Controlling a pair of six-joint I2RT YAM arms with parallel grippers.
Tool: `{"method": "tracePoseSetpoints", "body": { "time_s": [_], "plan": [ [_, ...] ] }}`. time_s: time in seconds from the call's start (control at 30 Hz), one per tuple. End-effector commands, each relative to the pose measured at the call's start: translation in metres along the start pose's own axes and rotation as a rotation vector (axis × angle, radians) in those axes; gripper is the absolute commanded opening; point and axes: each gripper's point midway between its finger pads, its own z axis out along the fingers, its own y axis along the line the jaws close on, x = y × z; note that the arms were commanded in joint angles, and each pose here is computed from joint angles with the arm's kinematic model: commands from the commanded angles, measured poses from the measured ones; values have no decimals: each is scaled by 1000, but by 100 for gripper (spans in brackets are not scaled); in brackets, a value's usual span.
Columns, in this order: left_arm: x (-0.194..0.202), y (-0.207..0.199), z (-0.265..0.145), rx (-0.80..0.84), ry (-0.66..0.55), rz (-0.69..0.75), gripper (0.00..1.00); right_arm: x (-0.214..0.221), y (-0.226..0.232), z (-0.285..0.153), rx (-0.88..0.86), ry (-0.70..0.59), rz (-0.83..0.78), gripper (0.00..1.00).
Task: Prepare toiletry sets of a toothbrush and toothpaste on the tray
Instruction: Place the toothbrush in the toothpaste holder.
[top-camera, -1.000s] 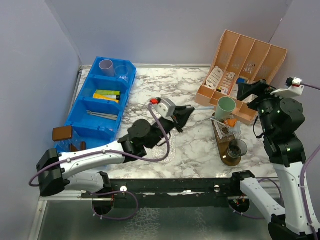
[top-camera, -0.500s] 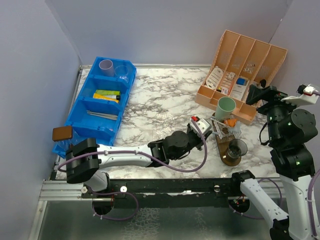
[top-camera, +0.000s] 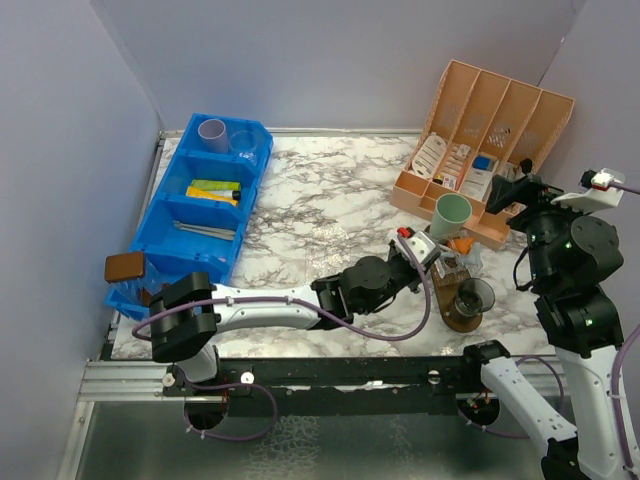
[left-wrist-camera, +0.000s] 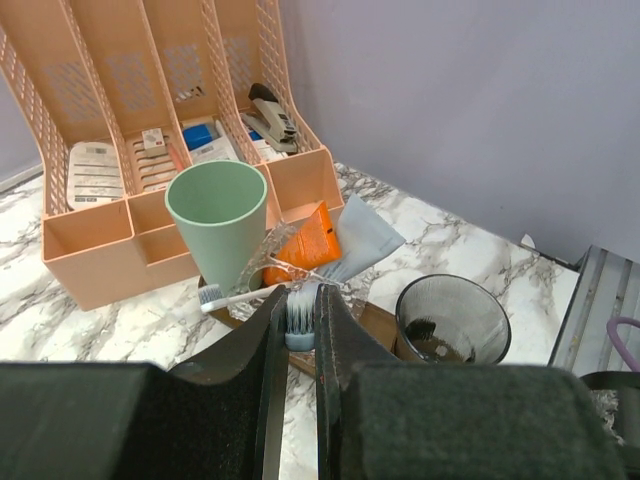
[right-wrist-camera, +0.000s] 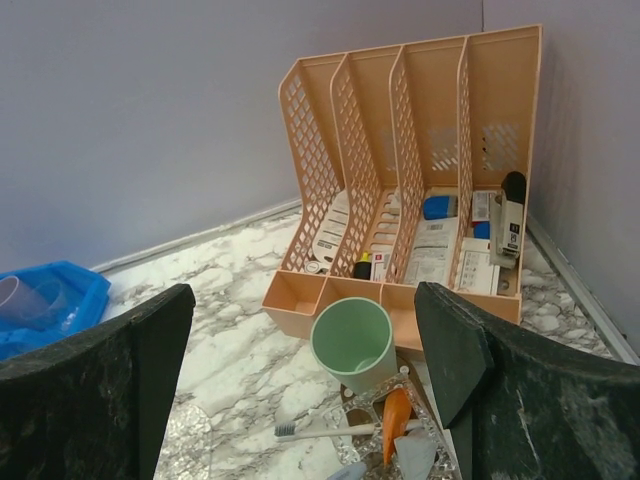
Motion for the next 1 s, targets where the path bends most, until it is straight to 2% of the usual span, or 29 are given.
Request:
{"method": "tracePoseSetpoints", "body": {
  "time_s": [0.0,0.37,0.97],
  "plan": [
    [-12,-9,14,23,-49,-1,0,-4,-6,0,28,-26,-17,93],
    [17,-7,28,5,-11,30,0,-5,-7,0,34,-40,-23,94],
    [45,-5,50,30,27,-17,0,3,-5,6,32,-26,-31,94]
  ]
}}
